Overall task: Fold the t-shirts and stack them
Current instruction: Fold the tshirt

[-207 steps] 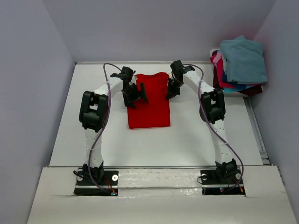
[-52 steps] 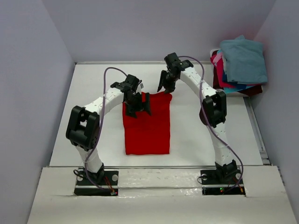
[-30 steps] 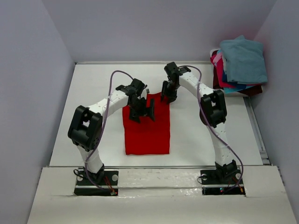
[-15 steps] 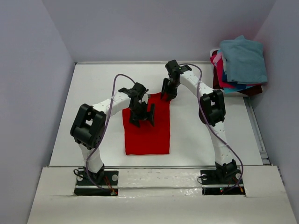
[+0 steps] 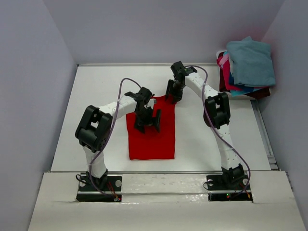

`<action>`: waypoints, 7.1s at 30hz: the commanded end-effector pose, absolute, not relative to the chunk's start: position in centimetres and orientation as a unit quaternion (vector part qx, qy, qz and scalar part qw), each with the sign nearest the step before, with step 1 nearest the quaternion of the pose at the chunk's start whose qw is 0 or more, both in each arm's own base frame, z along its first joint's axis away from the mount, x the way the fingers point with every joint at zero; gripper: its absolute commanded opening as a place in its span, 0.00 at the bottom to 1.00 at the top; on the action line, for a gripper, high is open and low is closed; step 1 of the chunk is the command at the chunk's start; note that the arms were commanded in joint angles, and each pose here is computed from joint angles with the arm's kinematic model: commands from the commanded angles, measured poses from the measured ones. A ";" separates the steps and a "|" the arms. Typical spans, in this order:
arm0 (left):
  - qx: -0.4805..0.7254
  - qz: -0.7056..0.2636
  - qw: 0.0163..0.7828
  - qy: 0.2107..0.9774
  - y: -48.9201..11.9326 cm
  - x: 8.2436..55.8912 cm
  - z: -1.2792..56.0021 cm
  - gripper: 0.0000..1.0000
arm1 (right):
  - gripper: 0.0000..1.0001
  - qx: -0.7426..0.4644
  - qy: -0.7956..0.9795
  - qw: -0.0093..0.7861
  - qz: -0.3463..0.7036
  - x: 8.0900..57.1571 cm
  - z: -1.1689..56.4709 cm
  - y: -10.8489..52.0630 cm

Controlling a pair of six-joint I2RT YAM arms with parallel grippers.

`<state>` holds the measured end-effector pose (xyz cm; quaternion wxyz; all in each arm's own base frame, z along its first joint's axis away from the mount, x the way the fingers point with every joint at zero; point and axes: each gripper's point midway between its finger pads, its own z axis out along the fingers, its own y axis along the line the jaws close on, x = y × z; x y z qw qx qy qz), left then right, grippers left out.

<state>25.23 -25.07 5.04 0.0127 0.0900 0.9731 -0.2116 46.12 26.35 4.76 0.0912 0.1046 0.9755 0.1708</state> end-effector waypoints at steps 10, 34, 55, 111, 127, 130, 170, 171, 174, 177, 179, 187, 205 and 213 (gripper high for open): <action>0.116 -0.208 -0.014 0.971 -25.7 24.0 3.6 0.99 | 0.53 0.091 0.975 0.098 0.180 47.2 4.9 26.4; 0.124 -0.206 -0.024 0.970 -26.2 24.1 3.1 0.99 | 0.50 0.024 0.980 0.072 0.182 44.8 5.1 26.3; 0.121 -0.208 -0.030 0.970 -26.3 23.9 2.7 0.99 | 0.30 -0.025 0.980 0.063 0.189 44.7 3.1 28.2; 0.134 -0.200 -0.058 0.969 -26.0 22.2 1.0 0.99 | 0.33 0.088 0.978 0.164 0.091 47.5 8.4 21.2; 0.134 -0.199 -0.059 0.969 -25.9 22.1 0.8 0.99 | 0.33 0.087 0.973 0.157 0.142 48.9 7.6 23.1; 0.133 -0.200 -0.060 0.969 -25.9 22.0 0.8 0.99 | 0.33 0.085 0.976 0.146 0.140 48.7 7.1 23.2; 0.132 -0.201 -0.061 0.969 -25.8 21.8 0.7 0.99 | 0.25 0.080 0.983 0.100 0.131 46.8 4.3 22.9; 0.133 -0.200 -0.061 0.969 -25.8 21.8 0.7 0.99 | 0.25 0.080 0.983 0.099 0.131 46.8 4.1 22.9; 0.134 -0.200 -0.060 0.969 -25.8 21.9 0.7 0.99 | 0.25 0.080 0.984 0.093 0.128 46.5 3.8 22.8; 0.134 -0.200 -0.061 0.969 -25.7 21.8 0.6 0.99 | 0.24 0.080 0.984 0.092 0.129 46.4 3.6 22.8; 0.133 -0.201 -0.062 0.969 -25.7 21.7 0.6 0.99 | 0.24 0.079 0.984 0.095 0.131 46.6 3.8 22.9; 0.133 -0.200 -0.064 0.969 -25.7 21.6 0.5 0.99 | 0.07 0.078 0.981 0.110 0.142 47.6 4.9 23.4; 0.132 -0.193 -0.066 0.970 -25.5 21.6 0.2 0.99 | 0.07 0.091 0.971 0.135 0.177 49.3 8.5 22.8; 0.131 -0.192 -0.068 0.970 -25.4 21.6 0.1 0.99 | 0.07 0.090 0.967 0.141 0.191 49.5 9.6 23.2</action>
